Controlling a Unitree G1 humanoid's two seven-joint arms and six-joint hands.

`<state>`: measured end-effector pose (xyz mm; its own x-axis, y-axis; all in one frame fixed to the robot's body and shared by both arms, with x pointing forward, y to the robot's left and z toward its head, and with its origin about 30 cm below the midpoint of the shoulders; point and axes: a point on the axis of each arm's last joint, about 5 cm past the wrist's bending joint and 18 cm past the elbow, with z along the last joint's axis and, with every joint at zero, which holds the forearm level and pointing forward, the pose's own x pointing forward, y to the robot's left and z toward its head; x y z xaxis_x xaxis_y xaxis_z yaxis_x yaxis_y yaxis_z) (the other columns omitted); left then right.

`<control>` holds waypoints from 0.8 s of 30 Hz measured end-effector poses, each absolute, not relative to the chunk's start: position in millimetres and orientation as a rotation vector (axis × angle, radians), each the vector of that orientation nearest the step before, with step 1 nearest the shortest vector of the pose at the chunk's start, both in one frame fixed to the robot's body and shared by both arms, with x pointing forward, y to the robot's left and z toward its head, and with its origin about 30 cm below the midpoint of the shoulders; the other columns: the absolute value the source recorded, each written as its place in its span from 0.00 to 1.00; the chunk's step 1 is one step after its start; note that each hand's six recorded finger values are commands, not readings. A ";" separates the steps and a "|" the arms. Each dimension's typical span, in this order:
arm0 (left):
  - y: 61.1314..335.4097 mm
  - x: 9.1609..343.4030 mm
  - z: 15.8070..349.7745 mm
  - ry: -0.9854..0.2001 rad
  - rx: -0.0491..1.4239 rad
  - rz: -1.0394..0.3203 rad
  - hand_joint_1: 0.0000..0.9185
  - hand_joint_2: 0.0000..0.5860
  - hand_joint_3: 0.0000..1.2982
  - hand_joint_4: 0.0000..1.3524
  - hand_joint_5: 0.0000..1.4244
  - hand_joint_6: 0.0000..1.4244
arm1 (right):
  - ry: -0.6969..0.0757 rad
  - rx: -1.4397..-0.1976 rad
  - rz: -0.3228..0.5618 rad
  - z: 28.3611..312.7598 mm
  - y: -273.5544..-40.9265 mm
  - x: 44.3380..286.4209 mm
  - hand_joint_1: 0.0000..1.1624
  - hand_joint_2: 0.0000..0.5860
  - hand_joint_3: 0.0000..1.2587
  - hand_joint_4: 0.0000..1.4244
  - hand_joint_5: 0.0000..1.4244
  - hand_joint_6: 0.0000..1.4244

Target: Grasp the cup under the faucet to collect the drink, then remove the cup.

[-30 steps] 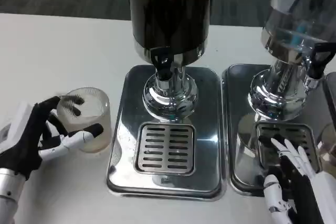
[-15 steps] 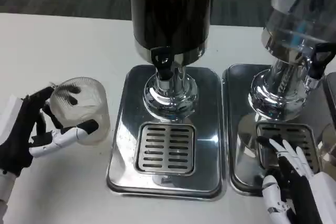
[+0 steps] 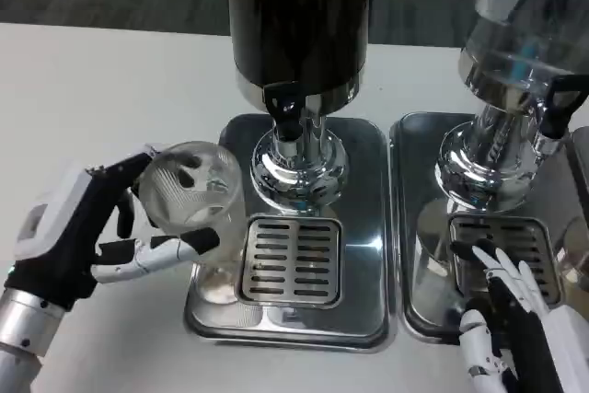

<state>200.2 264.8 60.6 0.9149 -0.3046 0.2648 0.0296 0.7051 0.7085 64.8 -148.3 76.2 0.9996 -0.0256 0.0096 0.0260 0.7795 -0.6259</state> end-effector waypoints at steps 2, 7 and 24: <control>262.0 200.3 59.4 -0.381 0.768 -0.208 0.48 0.18 0.45 0.45 0.62 0.85 | 0.000 -0.676 -0.028 76.1 -148.2 64.4 0.00 1.00 0.14 0.05 0.00 0.03; 254.6 199.6 55.1 -0.370 0.776 -0.277 0.49 0.17 0.45 0.45 0.62 0.85 | 0.008 -0.672 -0.029 75.7 -147.6 62.7 0.00 1.00 0.14 0.05 0.00 0.03; 234.5 204.1 44.5 -0.323 0.763 -0.333 0.49 0.16 0.45 0.45 0.62 0.84 | 0.015 -0.661 -0.039 75.6 -145.9 60.5 0.00 1.00 0.14 0.05 0.00 0.03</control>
